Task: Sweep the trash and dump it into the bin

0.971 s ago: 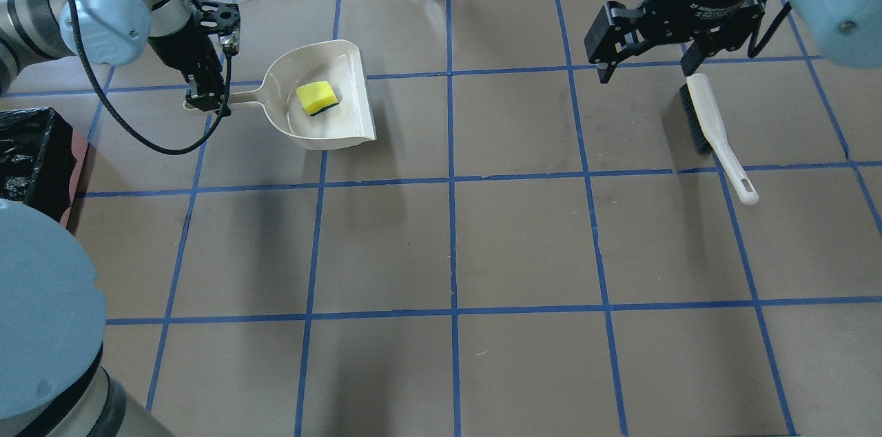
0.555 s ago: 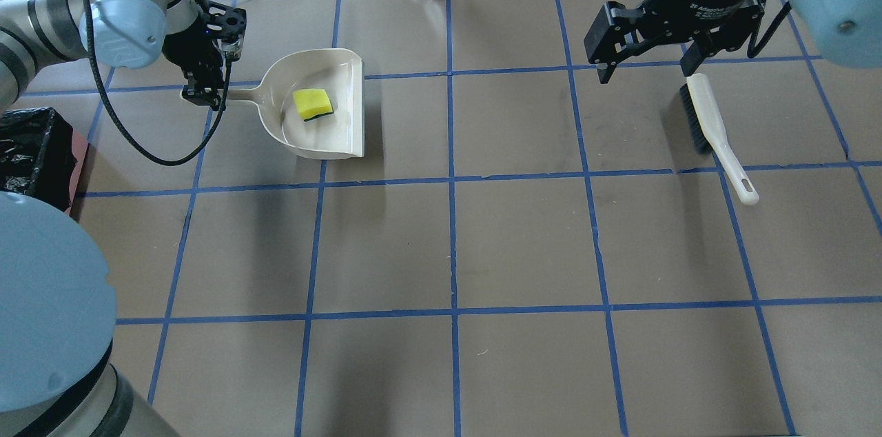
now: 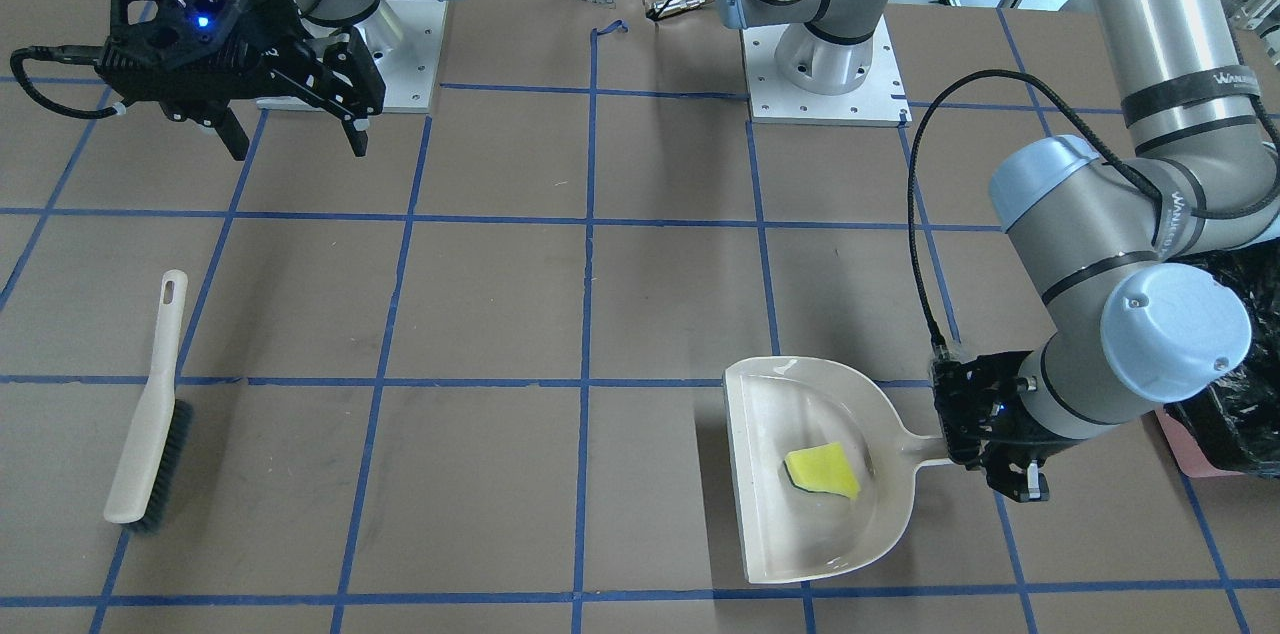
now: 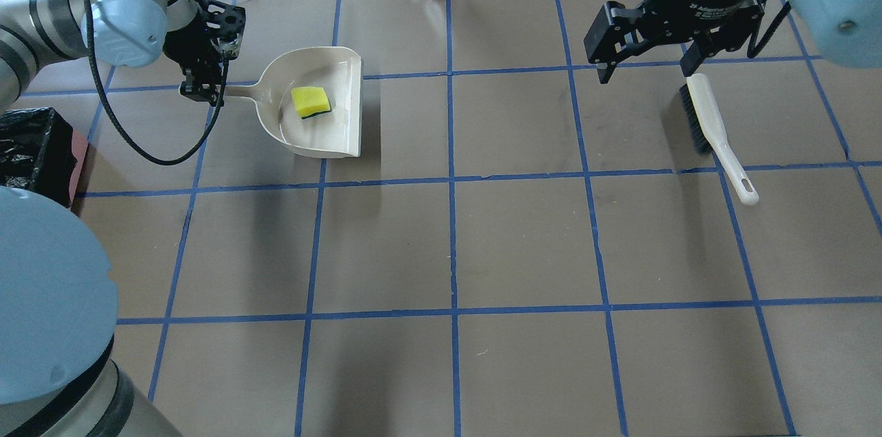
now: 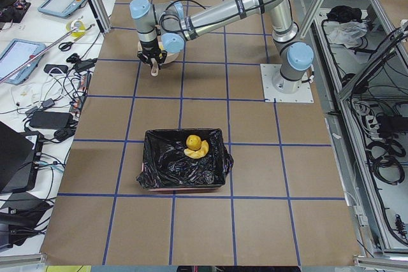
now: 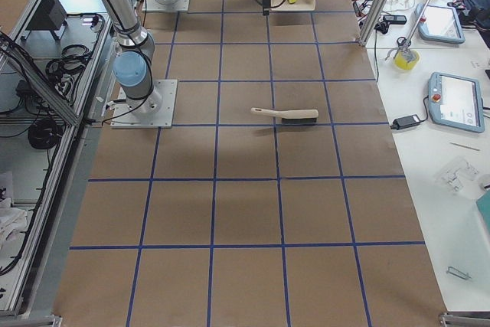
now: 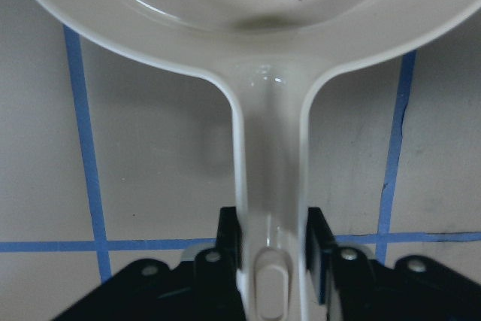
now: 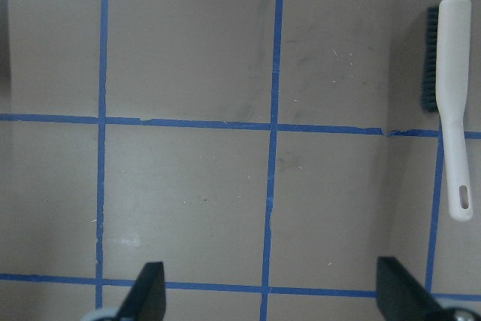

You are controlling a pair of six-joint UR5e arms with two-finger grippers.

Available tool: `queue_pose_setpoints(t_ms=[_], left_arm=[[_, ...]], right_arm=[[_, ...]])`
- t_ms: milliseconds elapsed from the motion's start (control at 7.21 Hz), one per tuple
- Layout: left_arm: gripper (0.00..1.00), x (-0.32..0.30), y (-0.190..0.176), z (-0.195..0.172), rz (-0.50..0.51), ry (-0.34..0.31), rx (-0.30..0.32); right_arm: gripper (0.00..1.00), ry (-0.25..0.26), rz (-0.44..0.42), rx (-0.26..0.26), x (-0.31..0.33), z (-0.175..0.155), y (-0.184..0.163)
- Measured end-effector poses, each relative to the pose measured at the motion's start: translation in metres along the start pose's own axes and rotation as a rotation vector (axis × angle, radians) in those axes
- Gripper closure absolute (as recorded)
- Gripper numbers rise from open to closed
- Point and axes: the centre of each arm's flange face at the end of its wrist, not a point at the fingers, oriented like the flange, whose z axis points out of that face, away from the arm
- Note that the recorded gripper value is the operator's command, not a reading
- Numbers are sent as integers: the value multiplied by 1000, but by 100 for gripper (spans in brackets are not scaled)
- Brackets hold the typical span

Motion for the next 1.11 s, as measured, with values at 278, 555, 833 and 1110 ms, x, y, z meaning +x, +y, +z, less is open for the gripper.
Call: queue_pose_setpoints(t_ms=[278, 555, 833, 1110], left_arm=[[100, 1, 32, -27, 20, -20, -6], [100, 5, 111, -72, 78, -25, -12], [100, 24, 234, -128, 249, -39, -83], [100, 67, 366, -159, 424, -50, -171]], right_arm=[[0, 0, 1, 0, 0, 0, 0], [0, 0, 1, 1, 0, -1, 0], [0, 0, 1, 1, 0, -1, 0], [0, 0, 1, 0, 0, -1, 0]])
